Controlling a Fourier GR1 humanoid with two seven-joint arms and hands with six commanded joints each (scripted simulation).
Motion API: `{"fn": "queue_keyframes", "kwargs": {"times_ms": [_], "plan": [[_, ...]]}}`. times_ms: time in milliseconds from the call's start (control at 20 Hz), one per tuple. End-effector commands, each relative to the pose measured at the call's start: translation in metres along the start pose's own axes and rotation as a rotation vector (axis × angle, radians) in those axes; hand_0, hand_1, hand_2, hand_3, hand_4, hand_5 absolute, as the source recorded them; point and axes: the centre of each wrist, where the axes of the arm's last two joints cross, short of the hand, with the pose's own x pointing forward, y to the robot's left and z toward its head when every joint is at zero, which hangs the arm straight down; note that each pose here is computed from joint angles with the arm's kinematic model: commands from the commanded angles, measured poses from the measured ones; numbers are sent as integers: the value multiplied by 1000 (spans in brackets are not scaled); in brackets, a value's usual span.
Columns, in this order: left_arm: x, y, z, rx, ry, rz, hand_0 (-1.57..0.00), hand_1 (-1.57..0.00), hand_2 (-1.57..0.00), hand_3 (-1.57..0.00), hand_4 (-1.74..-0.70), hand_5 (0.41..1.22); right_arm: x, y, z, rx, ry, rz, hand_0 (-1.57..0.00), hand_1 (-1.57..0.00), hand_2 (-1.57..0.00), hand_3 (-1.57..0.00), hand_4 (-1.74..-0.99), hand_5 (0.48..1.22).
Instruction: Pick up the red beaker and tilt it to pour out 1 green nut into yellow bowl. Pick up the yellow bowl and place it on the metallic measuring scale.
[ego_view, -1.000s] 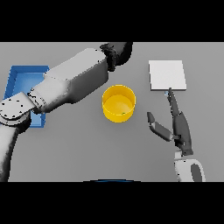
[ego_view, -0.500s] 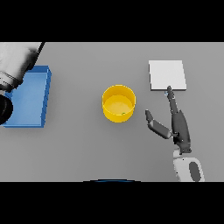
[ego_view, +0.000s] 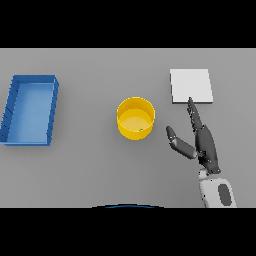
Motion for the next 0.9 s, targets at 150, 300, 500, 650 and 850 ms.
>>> {"fn": "queue_keyframes", "kwargs": {"times_ms": [150,300,500,650,850], "plan": [[-39,-19,1,12,209,197,-1571,-1571,-1571,-1556,-1741,1221,-3,-2,0,7,10,-1,1,1,1,1,-1165,672],[-69,-51,7,-23,300,304,-1571,-1571,-1571,-1462,-1741,1221,-4,1,-4,19,6,18,1,1,1,1,-1188,696],[-97,-76,18,-29,366,410,-1571,-1571,-1571,-1374,-1741,1221,-3,-2,-2,10,-12,38,1,1,1,1,-1199,707],[-114,-99,32,-23,407,465,-1571,-1571,-1571,-1376,-1741,1221,-7,-5,-2,12,2,42,1,1,1,1,-1205,704],[-121,-122,62,-40,453,497,-1571,-1571,-1571,-1387,-1741,1221,-7,-1,-1,6,-4,27,1,1,1,1,-1195,690]]}}
